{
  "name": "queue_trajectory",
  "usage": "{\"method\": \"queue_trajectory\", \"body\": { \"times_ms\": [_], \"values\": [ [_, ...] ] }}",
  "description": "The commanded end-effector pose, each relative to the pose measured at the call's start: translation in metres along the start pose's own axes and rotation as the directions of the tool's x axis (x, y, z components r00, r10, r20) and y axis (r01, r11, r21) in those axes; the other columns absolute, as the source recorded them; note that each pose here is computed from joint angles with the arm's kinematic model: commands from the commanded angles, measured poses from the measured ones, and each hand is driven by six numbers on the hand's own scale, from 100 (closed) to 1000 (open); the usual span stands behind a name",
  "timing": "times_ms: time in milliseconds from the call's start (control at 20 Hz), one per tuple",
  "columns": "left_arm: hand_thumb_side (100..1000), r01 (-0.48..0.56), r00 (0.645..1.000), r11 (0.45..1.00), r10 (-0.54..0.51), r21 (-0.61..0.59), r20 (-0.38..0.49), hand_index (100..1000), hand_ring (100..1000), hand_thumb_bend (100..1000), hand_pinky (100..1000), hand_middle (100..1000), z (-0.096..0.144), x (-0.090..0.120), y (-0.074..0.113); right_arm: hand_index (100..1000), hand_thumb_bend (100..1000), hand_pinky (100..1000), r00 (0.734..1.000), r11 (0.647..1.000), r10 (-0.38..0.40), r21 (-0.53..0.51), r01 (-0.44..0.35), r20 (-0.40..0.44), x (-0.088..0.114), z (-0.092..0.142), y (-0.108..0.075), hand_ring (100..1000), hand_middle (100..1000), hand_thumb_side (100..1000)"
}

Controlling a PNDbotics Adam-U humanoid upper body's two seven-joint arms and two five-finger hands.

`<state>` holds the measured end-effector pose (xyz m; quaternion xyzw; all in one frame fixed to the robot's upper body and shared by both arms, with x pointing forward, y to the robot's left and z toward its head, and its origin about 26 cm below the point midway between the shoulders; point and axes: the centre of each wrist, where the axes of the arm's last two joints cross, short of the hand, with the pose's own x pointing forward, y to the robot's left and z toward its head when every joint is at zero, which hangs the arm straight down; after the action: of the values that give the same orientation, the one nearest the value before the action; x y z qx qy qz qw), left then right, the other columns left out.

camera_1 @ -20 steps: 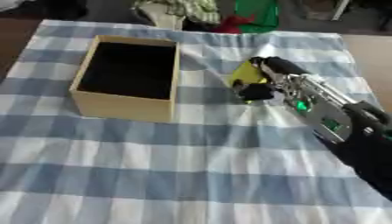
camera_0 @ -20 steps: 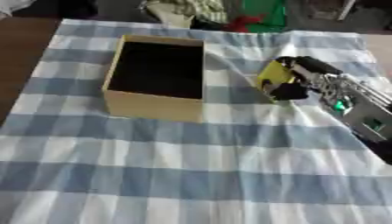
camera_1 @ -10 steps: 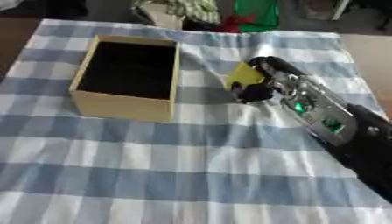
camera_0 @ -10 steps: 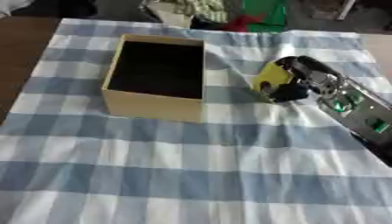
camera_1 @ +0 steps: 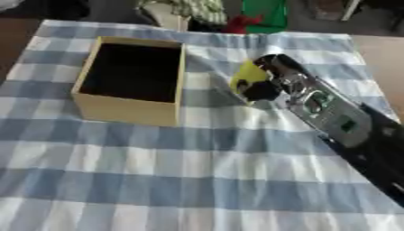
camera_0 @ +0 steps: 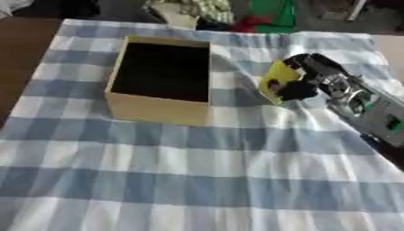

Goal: Pick up objects on the table and place them in the box.

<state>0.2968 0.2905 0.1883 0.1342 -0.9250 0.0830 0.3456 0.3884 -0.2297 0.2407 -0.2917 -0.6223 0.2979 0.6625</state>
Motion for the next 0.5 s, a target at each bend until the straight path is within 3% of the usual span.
{"method": "queue_trajectory", "body": {
  "times_ms": [50, 300, 500],
  "values": [
    [457, -0.001, 1.000, 1.000, 0.001, -0.006, 0.027, 758, 606, 145, 926, 607, -0.004, 0.007, 0.000, 549, 100, 454, 0.999, 0.997, -0.005, -0.072, 0.009, 0.048, 0.015, 0.010, -0.022, 246, 333, 167],
    [456, 0.002, 1.000, 1.000, -0.002, -0.008, 0.028, 758, 606, 148, 926, 607, -0.004, 0.007, 0.000, 542, 100, 450, 0.995, 0.994, -0.007, -0.111, 0.019, 0.101, 0.032, 0.023, -0.036, 233, 323, 177],
    [455, 0.003, 1.000, 1.000, -0.003, -0.010, 0.030, 758, 606, 149, 925, 607, -0.004, 0.007, 0.001, 544, 100, 461, 0.981, 0.993, 0.008, -0.119, 0.015, 0.192, 0.057, 0.040, -0.047, 233, 323, 183]
  ]
}}
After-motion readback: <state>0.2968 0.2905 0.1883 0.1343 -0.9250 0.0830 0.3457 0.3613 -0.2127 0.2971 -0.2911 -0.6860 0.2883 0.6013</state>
